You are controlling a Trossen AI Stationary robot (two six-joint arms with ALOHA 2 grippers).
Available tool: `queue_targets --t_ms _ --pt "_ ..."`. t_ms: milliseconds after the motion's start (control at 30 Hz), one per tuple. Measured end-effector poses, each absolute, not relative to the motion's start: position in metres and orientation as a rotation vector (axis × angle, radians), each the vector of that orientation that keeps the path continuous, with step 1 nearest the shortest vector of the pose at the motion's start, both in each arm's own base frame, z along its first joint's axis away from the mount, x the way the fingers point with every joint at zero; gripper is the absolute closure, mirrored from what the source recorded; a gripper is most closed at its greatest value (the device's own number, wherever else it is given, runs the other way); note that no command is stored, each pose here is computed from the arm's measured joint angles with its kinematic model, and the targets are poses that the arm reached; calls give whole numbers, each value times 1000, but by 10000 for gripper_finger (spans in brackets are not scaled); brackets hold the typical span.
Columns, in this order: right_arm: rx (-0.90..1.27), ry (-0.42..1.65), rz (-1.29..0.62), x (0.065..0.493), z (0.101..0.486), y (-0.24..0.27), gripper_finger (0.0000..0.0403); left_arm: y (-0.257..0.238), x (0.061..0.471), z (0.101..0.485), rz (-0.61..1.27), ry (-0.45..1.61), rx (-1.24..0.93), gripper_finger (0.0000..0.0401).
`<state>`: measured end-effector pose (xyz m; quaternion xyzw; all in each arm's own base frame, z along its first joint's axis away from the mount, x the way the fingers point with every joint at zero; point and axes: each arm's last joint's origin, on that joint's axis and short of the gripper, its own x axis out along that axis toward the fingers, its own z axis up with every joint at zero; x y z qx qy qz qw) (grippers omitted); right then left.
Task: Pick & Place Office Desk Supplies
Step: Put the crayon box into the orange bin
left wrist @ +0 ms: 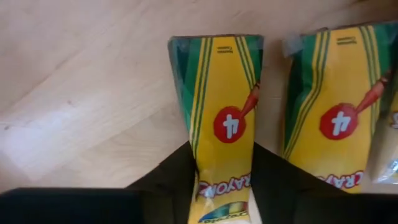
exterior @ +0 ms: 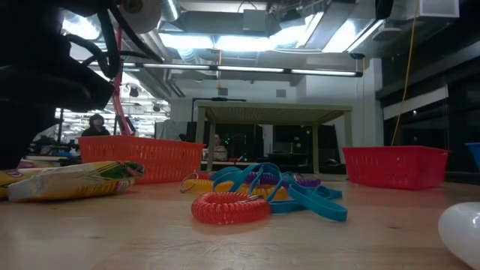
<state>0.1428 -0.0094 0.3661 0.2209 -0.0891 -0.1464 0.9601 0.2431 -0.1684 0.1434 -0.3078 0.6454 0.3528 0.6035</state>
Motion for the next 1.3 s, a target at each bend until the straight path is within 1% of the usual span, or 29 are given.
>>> queue_targets --t_ms 100,167,300,433,567,667,767,800,867,933,1033,1167,1300 --pt "448 -181 -297 143 366 -9 285 -168 243 144 820 1493 -720 306" --pt "447 -181 -297 143 366 -9 285 -169 243 147 806 1483 -736 318" --pt "448 -181 -296 143 366 -9 285 -168 234 164 795 1463 -784 321" --pt "437 -180 -297 143 366 -9 285 -165 221 204 731 1351 -894 314" --pt "418 -177 -299 143 366 -9 285 -154 202 248 664 1131 -1012 317" --pt "417 -177 -299 143 366 -9 285 -139 188 277 632 890 -1047 319" --pt "417 -177 -299 143 366 -9 285 -117 177 299 657 610 -992 316" --pt "417 -177 -299 143 366 -9 285 -108 175 304 676 547 -962 315" --pt "415 -177 -299 143 366 -9 285 -92 176 310 715 483 -896 314" --pt "415 -177 -299 143 366 -9 285 -77 182 312 756 471 -829 314" --pt "400 -187 -322 142 367 -10 285 -57 195 311 785 509 -744 314" --pt "393 -189 -332 142 367 -10 285 -37 214 299 776 667 -682 311" --pt "380 -187 -334 142 367 -10 285 -28 232 283 717 833 -646 297"
